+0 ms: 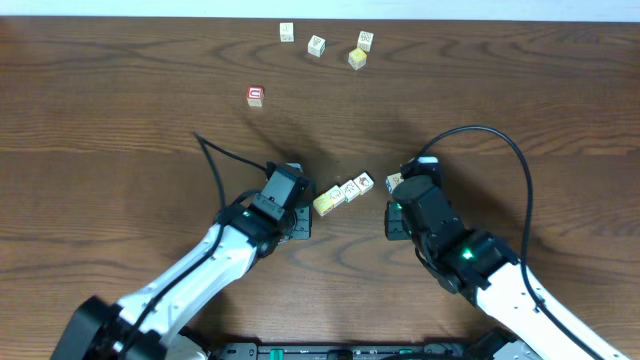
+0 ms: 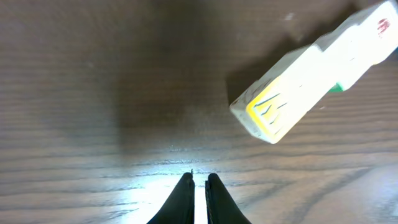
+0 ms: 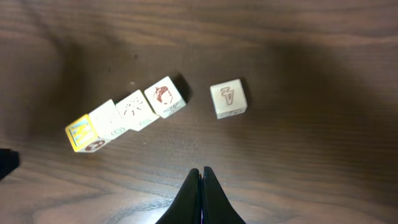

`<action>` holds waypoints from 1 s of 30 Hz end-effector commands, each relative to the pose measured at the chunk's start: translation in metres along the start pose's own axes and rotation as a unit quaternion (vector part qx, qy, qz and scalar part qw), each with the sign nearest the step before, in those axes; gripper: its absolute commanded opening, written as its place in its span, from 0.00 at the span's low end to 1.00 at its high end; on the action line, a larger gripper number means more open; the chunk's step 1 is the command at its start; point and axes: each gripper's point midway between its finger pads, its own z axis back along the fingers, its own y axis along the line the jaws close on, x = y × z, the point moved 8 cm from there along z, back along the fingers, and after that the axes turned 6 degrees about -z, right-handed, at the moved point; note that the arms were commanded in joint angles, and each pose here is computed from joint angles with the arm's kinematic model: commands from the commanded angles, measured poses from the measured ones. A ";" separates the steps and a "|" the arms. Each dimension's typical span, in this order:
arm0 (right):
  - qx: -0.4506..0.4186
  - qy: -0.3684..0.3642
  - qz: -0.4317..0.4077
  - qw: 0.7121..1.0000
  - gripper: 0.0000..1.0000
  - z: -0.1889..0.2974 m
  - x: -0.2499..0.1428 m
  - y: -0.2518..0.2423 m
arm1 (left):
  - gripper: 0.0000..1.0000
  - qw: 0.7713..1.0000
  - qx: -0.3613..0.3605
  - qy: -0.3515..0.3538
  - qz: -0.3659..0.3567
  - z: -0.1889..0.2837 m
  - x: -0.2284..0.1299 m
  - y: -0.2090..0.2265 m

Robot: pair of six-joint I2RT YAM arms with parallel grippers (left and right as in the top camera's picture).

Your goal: Lift 5 blocks

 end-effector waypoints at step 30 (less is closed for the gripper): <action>-0.015 -0.025 -0.011 1.000 0.07 0.021 0.005 -0.008 | 0.08 0.990 0.010 -0.137 0.001 0.077 0.016 0.006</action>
